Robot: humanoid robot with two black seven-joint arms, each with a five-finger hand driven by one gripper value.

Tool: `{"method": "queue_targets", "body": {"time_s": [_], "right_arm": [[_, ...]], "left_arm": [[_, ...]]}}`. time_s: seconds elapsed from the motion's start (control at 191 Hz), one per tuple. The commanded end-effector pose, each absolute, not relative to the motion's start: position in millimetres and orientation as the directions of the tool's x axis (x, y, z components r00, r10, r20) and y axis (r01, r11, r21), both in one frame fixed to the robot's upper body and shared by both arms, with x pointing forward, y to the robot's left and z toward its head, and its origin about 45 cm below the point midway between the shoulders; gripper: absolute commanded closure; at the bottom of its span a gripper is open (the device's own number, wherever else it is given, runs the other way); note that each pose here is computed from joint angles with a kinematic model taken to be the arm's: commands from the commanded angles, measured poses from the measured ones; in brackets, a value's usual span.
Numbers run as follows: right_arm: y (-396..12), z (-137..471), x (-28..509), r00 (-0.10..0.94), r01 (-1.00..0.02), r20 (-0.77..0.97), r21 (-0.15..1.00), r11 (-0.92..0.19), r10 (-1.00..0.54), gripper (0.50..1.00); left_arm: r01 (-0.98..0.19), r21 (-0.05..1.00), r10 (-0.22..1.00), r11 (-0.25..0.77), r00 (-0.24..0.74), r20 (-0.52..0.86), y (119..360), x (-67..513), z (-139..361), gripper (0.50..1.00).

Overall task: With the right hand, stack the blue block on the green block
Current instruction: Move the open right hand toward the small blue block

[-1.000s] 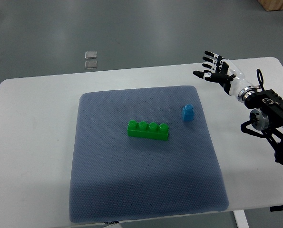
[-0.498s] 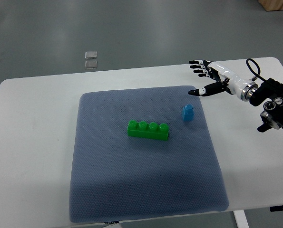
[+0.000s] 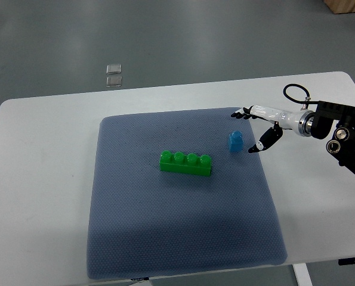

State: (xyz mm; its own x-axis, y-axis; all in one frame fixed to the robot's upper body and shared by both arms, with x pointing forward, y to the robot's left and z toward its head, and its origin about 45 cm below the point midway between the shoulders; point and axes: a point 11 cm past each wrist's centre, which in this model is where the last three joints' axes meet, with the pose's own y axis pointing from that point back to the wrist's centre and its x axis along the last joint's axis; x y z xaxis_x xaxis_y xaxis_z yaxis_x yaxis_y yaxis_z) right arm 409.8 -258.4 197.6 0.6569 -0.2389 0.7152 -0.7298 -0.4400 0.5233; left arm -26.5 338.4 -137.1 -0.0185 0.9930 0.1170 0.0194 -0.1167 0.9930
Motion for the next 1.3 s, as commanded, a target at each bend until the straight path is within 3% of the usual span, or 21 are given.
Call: {"method": "queue_targets", "body": {"time_s": [0.0, 0.178, 0.304, 0.608, 0.791, 1.294], "right_arm": [[-254.9, 196.7, 410.6, 0.652, -0.731, 0.728, 0.529, -0.431, -0.212, 0.587], [-248.7, 197.7, 413.7, 0.644, -0.739, 0.736, 0.527, -0.421, -0.209, 0.603], [-240.8, 193.3, 414.2, 0.650, -0.730, 0.737, 0.539, -0.422, -0.184, 0.670], [-245.8, 179.2, 415.0, 0.655, -0.731, 0.737, 0.562, -0.386, -0.168, 0.730], [-257.9, 176.0, 420.0, 0.649, -0.744, 0.740, 0.570, -0.348, -0.177, 0.738], [-248.3, 175.4, 417.0, 0.662, -0.726, 0.734, 0.579, -0.371, -0.149, 0.738]], "left_arm": [[0.020, 0.993, 0.993, -0.117, -0.019, 0.117, 338.4, -26.6, -137.1, 0.500], [0.020, 0.993, 0.993, -0.117, -0.019, 0.117, 338.4, -26.6, -137.1, 0.500], [0.020, 0.993, 0.993, -0.117, -0.017, 0.117, 338.4, -26.6, -137.1, 0.500], [0.020, 0.993, 0.993, -0.117, -0.019, 0.117, 338.4, -26.6, -137.1, 0.500], [0.020, 0.993, 0.993, -0.117, -0.019, 0.117, 338.4, -26.6, -137.1, 0.500], [0.020, 0.993, 0.993, -0.117, -0.019, 0.117, 338.4, -26.6, -137.1, 0.500]]}}
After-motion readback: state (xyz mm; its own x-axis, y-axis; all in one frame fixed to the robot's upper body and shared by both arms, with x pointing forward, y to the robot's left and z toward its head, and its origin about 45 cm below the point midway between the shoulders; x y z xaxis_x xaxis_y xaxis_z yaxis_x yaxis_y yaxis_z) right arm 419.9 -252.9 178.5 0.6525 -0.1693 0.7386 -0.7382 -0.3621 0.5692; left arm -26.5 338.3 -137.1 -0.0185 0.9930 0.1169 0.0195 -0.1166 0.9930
